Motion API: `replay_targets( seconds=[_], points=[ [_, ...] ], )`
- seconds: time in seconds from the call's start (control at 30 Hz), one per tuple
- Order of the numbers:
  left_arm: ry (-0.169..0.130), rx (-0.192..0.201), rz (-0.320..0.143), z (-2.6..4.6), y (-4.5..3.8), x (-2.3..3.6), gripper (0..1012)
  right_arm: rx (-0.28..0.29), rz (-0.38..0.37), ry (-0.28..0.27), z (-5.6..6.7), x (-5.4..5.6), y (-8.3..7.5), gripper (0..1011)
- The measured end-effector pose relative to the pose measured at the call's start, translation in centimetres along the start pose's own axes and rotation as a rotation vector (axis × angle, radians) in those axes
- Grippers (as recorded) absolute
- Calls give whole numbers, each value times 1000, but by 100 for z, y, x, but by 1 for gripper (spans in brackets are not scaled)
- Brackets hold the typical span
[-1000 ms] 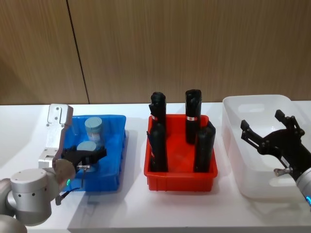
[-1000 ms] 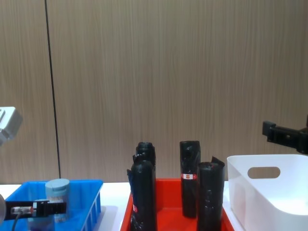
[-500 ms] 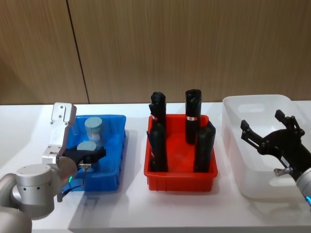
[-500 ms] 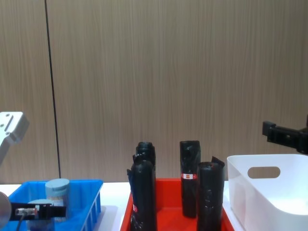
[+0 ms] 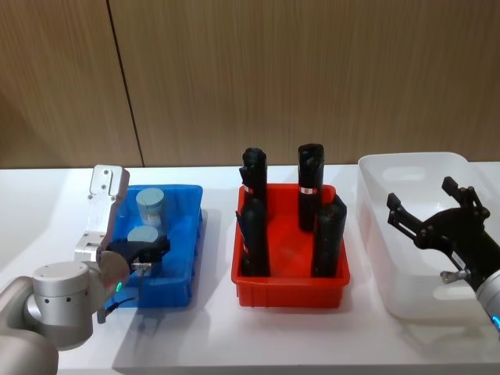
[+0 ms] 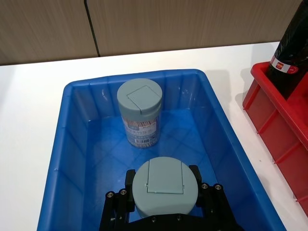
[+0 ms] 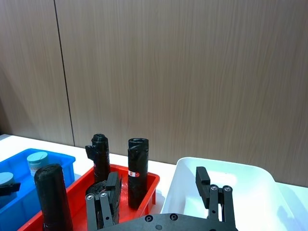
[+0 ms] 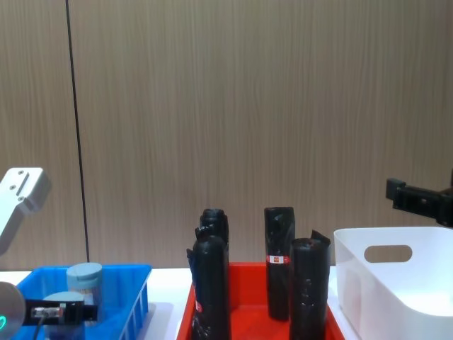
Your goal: Pick the cotton swabs from the blue box and place them into the white box.
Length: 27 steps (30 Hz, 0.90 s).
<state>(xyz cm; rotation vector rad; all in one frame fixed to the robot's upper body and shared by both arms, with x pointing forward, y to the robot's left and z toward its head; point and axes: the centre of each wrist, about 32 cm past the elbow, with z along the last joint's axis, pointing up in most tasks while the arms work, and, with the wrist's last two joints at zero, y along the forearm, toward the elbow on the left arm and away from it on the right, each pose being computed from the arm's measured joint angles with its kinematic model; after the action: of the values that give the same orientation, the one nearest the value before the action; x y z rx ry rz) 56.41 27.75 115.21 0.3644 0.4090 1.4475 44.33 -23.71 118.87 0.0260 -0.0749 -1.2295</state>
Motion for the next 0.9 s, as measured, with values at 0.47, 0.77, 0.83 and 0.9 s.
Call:
replay_targets(
  seconds=[0.47,0.77,0.83,0.9],
  points=[
    [-44,-76,-14,67,98,-82,666,0,0,0,0,0,0,1002],
    [-109,-181,-41,168,287,-153,666,0,0,0,0,0,0,1002],
    [-122,-195,-49,181,325,-158,666,0,0,0,0,0,0,1002],
    [-138,-218,-67,216,388,-170,666,0,0,0,0,0,0,1002]
  ],
)
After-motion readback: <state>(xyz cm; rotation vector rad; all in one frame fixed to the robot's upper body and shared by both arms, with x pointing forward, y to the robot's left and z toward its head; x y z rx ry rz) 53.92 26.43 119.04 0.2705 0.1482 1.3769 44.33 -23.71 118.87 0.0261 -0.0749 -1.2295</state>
